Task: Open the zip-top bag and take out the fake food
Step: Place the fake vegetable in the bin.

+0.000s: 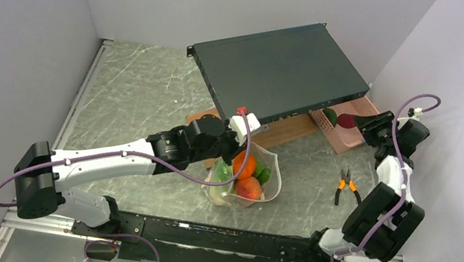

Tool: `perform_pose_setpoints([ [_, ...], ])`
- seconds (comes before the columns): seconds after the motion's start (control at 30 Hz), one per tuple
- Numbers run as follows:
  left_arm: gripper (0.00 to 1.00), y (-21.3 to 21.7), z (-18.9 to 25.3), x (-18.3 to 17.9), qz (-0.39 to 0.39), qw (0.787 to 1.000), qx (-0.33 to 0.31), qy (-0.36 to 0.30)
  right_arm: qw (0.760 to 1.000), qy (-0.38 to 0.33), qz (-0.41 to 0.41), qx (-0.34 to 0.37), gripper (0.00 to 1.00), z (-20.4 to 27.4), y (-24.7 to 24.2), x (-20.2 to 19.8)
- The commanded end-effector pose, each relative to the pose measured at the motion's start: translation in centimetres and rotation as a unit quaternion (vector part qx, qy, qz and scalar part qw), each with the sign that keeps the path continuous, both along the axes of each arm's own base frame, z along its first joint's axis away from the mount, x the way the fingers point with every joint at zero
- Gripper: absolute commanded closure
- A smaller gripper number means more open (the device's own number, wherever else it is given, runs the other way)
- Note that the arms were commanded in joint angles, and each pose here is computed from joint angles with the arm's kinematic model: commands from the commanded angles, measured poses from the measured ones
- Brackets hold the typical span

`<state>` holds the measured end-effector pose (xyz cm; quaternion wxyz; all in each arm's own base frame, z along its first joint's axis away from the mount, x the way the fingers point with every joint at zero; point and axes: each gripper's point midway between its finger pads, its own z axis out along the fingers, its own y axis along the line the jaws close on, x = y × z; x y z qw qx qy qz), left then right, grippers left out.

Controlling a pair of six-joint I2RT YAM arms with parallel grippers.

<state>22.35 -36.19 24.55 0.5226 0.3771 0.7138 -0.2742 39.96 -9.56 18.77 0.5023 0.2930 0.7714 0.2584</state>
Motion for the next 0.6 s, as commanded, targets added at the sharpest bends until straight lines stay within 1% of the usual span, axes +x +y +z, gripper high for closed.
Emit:
perform_pose_setpoints([
  [0.0,1.0,-1.0,2.9,0.9,0.0,0.999,-0.035,-0.027,0.999,-0.029,-0.02,0.009,0.9,1.3,-1.7,2.3],
  [0.03,1.0,-1.0,3.0,0.9,0.001,0.999,-0.035,-0.027,0.999,-0.022,-0.02,0.011,0.87,0.8,-1.8,2.5],
  [0.07,1.0,-1.0,3.0,0.9,0.001,0.999,-0.034,-0.027,1.0,-0.015,-0.018,0.015,0.81,0.2,-1.9,2.7],
  [0.13,1.0,-1.0,3.1,1.0,0.003,0.999,-0.033,-0.027,1.0,-0.01,-0.014,0.016,0.75,-0.6,-2.0,3.0],
  [0.17,1.0,-0.9,3.1,1.0,0.004,0.999,-0.033,-0.027,1.0,-0.008,-0.012,0.013,0.7,-0.9,-2.1,3.0],
  [0.33,1.0,-1.2,3.6,1.1,0.0,0.999,-0.036,-0.031,1.0,-0.001,-0.006,-0.012,0.41,-1.9,-2.6,3.2],
  [0.43,1.0,-1.2,3.2,1.0,-0.005,0.999,-0.027,-0.024,1.0,0.002,-0.002,-0.029,0.26,-2.0,-2.7,3.1],
  [0.47,1.0,-1.3,3.2,0.9,-0.008,0.999,-0.027,-0.023,0.999,0.005,-0.001,-0.036,0.22,-2.1,-2.8,3.0],
  [0.57,1.0,-1.4,3.4,0.8,-0.014,0.999,-0.027,-0.021,0.998,0.008,0.006,-0.055,0.15,-2.1,-2.8,2.6],
])
